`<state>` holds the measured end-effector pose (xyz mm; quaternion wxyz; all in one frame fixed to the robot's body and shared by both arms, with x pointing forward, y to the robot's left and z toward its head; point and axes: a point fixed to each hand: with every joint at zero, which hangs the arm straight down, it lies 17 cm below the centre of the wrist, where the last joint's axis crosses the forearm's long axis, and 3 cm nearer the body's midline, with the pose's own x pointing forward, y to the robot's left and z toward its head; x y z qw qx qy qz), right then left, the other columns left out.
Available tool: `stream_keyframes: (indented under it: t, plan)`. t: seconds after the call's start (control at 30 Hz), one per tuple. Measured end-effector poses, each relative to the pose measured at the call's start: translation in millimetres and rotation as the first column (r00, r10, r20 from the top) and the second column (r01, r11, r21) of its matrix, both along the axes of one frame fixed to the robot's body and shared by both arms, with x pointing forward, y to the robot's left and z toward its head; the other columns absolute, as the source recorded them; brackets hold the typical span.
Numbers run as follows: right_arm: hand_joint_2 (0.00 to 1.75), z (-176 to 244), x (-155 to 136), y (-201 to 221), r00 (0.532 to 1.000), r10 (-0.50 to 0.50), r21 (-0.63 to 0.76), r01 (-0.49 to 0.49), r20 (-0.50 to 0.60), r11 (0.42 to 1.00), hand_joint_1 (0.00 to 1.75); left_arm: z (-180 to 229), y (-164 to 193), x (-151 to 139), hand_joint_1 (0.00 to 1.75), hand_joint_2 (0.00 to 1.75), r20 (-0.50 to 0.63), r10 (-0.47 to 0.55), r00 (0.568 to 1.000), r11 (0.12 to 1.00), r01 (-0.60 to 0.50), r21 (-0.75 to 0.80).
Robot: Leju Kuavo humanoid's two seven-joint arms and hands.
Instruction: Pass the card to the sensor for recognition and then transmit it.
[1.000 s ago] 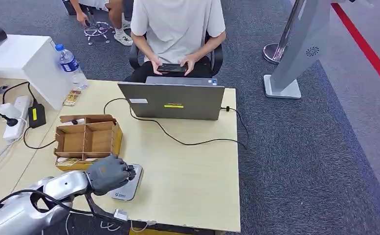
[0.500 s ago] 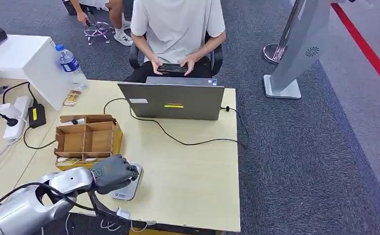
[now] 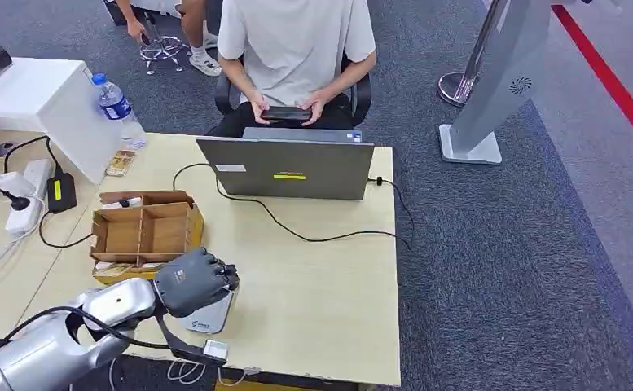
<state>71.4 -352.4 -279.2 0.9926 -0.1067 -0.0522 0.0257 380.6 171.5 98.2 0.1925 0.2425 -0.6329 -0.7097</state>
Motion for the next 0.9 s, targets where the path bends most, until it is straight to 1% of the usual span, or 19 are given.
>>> stream_keyframes:
  t: [0.07, 0.13, 0.17, 0.2, 0.27, 0.3, 0.33, 0.4, 0.47, 0.5, 0.53, 0.6, 0.67, 0.73, 0.8, 0.9]
  plan:
    - [1.75, 0.1, 0.6, -0.5, 1.000, 0.007, -0.003, -0.007, 0.002, 1.000, 0.00, 40.8, -22.8, -2.4, 1.75, 1.75, 0.152, -0.015, 0.988, 0.992, 0.033, -0.121]
    - [1.75, 0.2, 1.7, -0.7, 1.000, 0.026, -0.008, -0.026, 0.004, 1.000, 0.00, 101.2, -45.7, -10.1, 1.75, 1.75, 0.323, -0.001, 0.946, 0.959, 0.093, -0.269]
    - [1.75, 0.2, 1.3, -0.5, 0.999, 0.035, -0.010, -0.035, 0.002, 0.999, 0.00, 125.6, -48.2, -11.1, 1.75, 1.75, 0.380, 0.019, 0.925, 0.942, 0.111, -0.317]
    - [1.75, 0.1, 1.2, -0.5, 0.999, 0.049, -0.013, -0.049, 0.001, 0.999, 0.00, 160.5, -49.3, -10.8, 1.75, 1.75, 0.449, 0.060, 0.892, 0.913, 0.133, -0.386]
    - [1.75, 0.3, 3.3, 1.4, 0.997, 0.080, -0.013, -0.080, -0.001, 0.997, 0.00, 211.4, -39.3, 2.5, 1.75, 1.75, 0.522, 0.143, 0.841, 0.878, 0.135, -0.458]
    - [1.75, 0.7, 7.3, 2.7, 0.995, 0.103, -0.012, -0.103, -0.003, 0.995, 0.00, 238.0, -28.4, 19.4, 1.75, 1.75, 0.557, 0.205, 0.805, 0.874, 0.105, -0.474]
    - [1.75, 1.4, 12.1, 4.0, 0.992, 0.122, -0.011, -0.123, -0.004, 0.992, 0.00, 257.5, -18.0, 35.4, 1.75, 1.75, 0.588, 0.246, 0.770, 0.877, 0.082, -0.474]
    - [1.75, 3.1, 24.3, 7.5, 0.986, 0.164, -0.008, -0.164, -0.004, 0.986, 0.00, 296.2, 14.7, 83.3, 1.75, 1.75, 0.644, 0.337, 0.686, 0.880, 0.014, -0.475]
    - [1.75, 5.1, 36.4, 10.5, 0.981, 0.194, -0.007, -0.194, 0.002, 0.981, 0.00, 322.5, 55.6, 127.0, 1.75, 1.75, 0.663, 0.427, 0.615, 0.867, -0.069, -0.494]
    - [1.75, 5.9, 40.8, 12.0, 0.979, 0.206, -0.007, -0.206, 0.004, 0.979, 0.00, 330.7, 74.0, 145.5, 1.75, 1.75, 0.662, 0.468, 0.586, 0.853, -0.103, -0.512]
    - [1.75, 6.3, 43.3, 13.2, 0.977, 0.215, -0.007, -0.215, 0.004, 0.977, 0.00, 333.1, 88.8, 161.2, 1.75, 1.75, 0.651, 0.502, 0.569, 0.839, -0.138, -0.526]
    - [1.75, 6.9, 46.5, 15.0, 0.975, 0.224, -0.006, -0.224, 0.004, 0.975, 0.00, 329.9, 106.7, 183.8, 1.75, 1.75, 0.618, 0.548, 0.564, 0.816, -0.199, -0.543]
    - [1.75, 7.3, 48.5, 16.1, 0.973, 0.231, -0.005, -0.231, 0.006, 0.973, 0.00, 322.6, 115.5, 198.7, 1.75, 1.75, 0.587, 0.579, 0.565, 0.799, -0.250, -0.547]
    - [1.75, 7.6, 49.6, 16.4, 0.972, 0.233, -0.005, -0.233, 0.001, 0.972, 0.00, 311.3, 121.9, 216.7, 1.75, 1.75, 0.546, 0.611, 0.573, 0.781, -0.324, -0.533]
    - [1.75, 8.0, 51.7, 16.9, 0.972, 0.233, -0.005, -0.233, 0.001, 0.972, 0.00, 301.8, 125.4, 234.0, 1.75, 1.75, 0.493, 0.640, 0.589, 0.761, -0.394, -0.516]
    - [1.75, 8.1, 52.7, 17.9, 0.972, 0.234, -0.004, -0.234, 0.003, 0.972, 0.00, 294.1, 123.1, 248.2, 1.75, 1.75, 0.448, 0.660, 0.603, 0.743, -0.439, -0.505]
